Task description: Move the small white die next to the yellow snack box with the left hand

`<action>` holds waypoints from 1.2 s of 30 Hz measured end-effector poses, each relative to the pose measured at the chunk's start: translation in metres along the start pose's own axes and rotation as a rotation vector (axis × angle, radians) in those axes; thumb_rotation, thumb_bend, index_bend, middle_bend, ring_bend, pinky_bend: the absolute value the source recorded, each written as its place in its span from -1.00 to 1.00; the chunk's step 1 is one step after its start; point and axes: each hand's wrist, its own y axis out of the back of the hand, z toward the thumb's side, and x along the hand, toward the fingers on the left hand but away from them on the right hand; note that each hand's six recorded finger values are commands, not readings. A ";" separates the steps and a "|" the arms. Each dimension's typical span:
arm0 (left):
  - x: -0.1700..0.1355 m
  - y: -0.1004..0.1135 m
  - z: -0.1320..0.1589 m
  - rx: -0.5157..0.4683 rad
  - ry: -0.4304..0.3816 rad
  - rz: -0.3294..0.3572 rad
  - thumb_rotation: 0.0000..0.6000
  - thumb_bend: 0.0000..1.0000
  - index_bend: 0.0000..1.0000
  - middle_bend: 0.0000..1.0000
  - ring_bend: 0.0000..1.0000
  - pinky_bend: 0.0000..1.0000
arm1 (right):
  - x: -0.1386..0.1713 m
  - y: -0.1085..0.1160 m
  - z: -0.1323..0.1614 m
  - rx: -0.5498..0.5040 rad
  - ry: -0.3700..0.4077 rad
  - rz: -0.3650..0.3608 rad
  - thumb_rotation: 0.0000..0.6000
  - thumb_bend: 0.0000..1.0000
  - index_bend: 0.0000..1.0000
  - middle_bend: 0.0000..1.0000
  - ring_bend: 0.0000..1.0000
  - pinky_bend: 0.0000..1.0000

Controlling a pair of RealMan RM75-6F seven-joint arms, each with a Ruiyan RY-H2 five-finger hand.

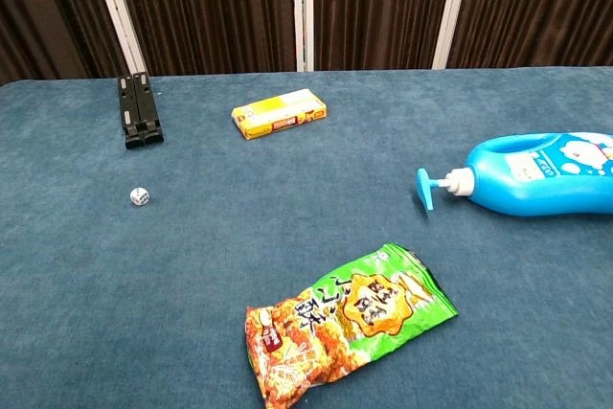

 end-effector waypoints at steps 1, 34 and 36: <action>0.000 0.000 0.000 0.001 0.000 -0.001 1.00 -0.53 -0.95 -1.00 -1.00 -1.00 | 0.000 0.000 0.000 0.000 0.000 0.001 1.00 -0.84 -1.00 -1.00 -1.00 -1.00; 0.108 -0.049 0.056 0.226 -0.336 -0.151 1.00 -0.42 -0.44 -1.00 -1.00 -1.00 | -0.001 0.001 -0.003 -0.004 -0.011 -0.007 1.00 -0.84 -1.00 -1.00 -1.00 -1.00; 0.118 -0.056 0.067 0.252 -0.371 -0.168 1.00 -0.41 -0.44 -1.00 -1.00 -1.00 | -0.001 0.001 -0.004 -0.005 -0.015 -0.006 1.00 -0.84 -1.00 -1.00 -1.00 -1.00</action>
